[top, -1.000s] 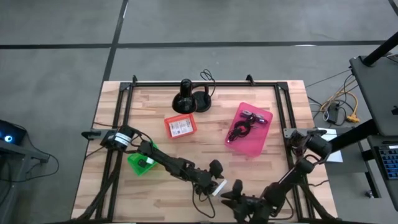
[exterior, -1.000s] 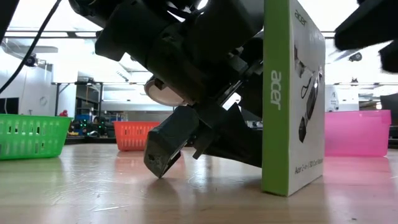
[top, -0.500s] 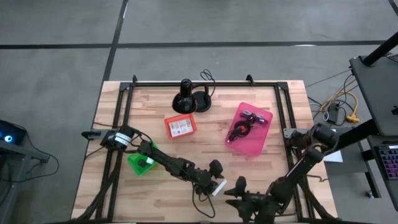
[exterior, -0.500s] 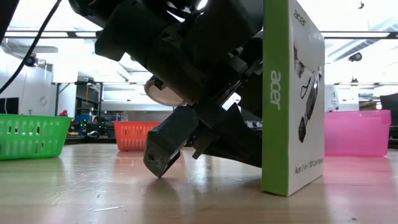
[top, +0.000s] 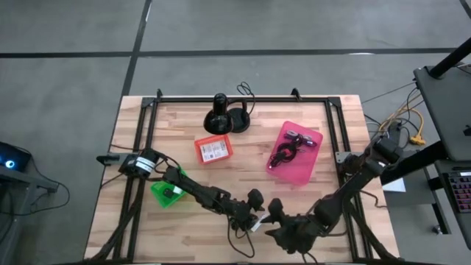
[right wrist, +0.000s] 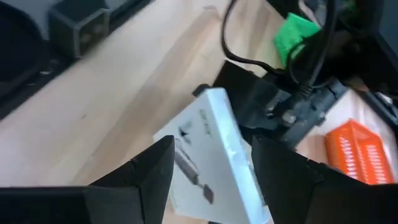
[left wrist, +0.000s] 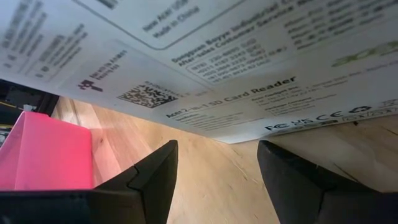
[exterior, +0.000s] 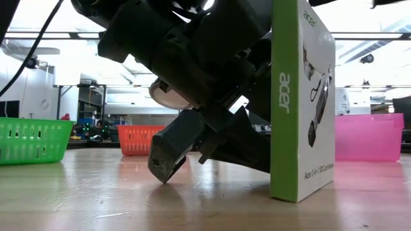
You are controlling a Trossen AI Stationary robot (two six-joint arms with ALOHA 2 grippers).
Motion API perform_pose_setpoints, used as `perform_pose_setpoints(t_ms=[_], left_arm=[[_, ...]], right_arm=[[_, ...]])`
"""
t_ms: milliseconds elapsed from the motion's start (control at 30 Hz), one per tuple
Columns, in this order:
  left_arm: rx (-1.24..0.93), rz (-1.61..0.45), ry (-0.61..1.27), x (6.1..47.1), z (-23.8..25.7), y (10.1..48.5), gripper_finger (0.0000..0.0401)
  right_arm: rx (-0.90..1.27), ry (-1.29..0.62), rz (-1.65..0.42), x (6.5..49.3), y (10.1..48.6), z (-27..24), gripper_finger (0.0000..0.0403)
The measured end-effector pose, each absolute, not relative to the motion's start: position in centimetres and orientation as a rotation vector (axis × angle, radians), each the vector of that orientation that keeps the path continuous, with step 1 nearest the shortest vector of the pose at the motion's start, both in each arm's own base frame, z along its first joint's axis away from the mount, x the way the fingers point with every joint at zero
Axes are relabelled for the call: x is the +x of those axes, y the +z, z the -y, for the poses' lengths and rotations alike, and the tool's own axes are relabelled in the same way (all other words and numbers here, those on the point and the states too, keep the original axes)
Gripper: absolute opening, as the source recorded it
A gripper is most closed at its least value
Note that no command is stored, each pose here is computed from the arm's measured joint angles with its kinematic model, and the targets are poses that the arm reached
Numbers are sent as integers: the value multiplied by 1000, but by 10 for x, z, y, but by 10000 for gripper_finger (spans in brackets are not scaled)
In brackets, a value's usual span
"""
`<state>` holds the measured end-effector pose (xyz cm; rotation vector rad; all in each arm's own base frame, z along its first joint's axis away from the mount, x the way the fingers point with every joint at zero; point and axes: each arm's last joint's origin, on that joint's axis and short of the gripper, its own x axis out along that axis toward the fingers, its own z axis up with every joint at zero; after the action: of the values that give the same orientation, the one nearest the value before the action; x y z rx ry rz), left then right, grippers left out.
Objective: Pick and place items into bin
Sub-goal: Stack the card reader box on top of the card reader box in the orange bin
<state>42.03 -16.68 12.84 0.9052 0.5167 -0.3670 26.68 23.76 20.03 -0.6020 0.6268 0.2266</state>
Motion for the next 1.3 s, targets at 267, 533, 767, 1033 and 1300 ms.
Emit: perform_pose_setpoints(t_ms=[267,533,767,1033,1300], left_arm=[[907,-521,-367,420,167,128,208],[907,-522,-366,420,167,128,208],[907,-521,-366,420,167,128,208],[907,-522,-365,420,167,128,208],[907,-522,-365,420,167,128,208]], right_arm=[[-609,215,-694,278,199,-218,203],[-540,315,-735,286,199,-207,203],[-579,314,-770,288,198,-202,203],[-577,313,-801,290,207,-202,203],[-580,316,-806,291,213,-203,203]])
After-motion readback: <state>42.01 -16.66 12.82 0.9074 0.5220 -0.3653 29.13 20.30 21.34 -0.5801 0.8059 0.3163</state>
